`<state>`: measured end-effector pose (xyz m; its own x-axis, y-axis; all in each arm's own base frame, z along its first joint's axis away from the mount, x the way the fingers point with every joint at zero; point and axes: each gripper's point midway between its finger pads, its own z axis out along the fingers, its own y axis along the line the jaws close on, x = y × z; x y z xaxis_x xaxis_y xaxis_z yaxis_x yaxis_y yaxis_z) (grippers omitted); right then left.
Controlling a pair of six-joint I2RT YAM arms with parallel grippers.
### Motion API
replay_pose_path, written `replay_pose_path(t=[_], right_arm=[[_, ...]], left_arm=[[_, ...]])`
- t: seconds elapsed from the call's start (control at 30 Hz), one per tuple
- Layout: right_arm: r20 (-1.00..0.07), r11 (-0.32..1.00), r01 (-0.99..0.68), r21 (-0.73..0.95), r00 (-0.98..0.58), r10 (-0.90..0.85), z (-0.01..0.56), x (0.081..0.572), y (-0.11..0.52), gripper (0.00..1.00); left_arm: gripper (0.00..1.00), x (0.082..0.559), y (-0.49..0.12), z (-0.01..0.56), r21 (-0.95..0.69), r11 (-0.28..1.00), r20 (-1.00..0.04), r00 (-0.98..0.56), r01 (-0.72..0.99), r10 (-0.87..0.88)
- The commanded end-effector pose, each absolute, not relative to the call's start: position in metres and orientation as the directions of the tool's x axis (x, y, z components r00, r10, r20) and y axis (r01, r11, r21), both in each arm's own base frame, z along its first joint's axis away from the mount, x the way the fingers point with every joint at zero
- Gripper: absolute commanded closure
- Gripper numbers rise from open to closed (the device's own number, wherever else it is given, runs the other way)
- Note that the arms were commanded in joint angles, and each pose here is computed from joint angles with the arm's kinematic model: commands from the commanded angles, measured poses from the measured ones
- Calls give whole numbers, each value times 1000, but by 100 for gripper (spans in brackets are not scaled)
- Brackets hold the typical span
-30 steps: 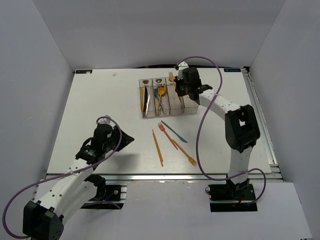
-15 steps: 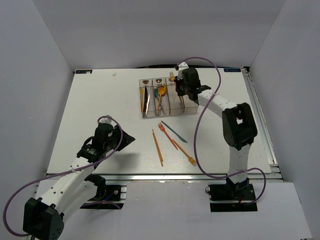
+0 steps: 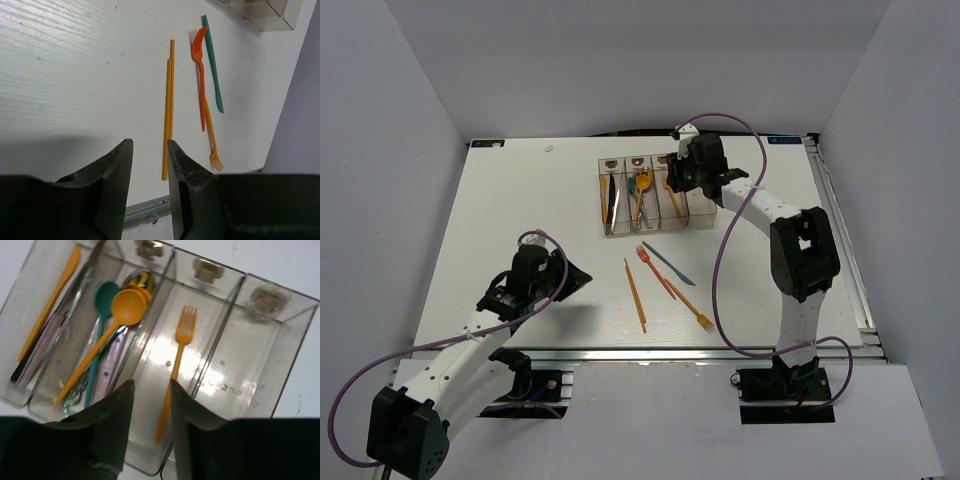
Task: Sort the eating utensils into containers
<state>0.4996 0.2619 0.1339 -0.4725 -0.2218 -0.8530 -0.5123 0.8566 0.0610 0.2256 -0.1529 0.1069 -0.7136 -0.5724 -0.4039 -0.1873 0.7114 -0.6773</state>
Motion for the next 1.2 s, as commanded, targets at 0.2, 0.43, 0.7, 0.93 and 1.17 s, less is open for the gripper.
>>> replay_pose_path(t=[0.2,0.43,0.7,0.93,1.17], right_arm=[[-844,51,-969,243,-237,-480,175,315,302,11],[-769,100,-986,136,-168,-616,120,256,250,11],[-808,380,-897,-224,-47,-588,167,307,216,11],[-840,288,-953,90,-228,-492,159,283,208,29],[-858,306,-947,93,-233,-459,154,265,201,32]], left_arm=[[55,228,-157,105,-685,711,-415,-718,-157,-558],[52,232,-170,111,-717,690,-411,-740,-98,-532],[49,249,-228,109,-675,730,-369,-810,-104,-456],[42,260,-290,88,-572,799,-287,-867,-186,-407],[39,282,-317,56,-387,868,-255,-868,-312,-426]])
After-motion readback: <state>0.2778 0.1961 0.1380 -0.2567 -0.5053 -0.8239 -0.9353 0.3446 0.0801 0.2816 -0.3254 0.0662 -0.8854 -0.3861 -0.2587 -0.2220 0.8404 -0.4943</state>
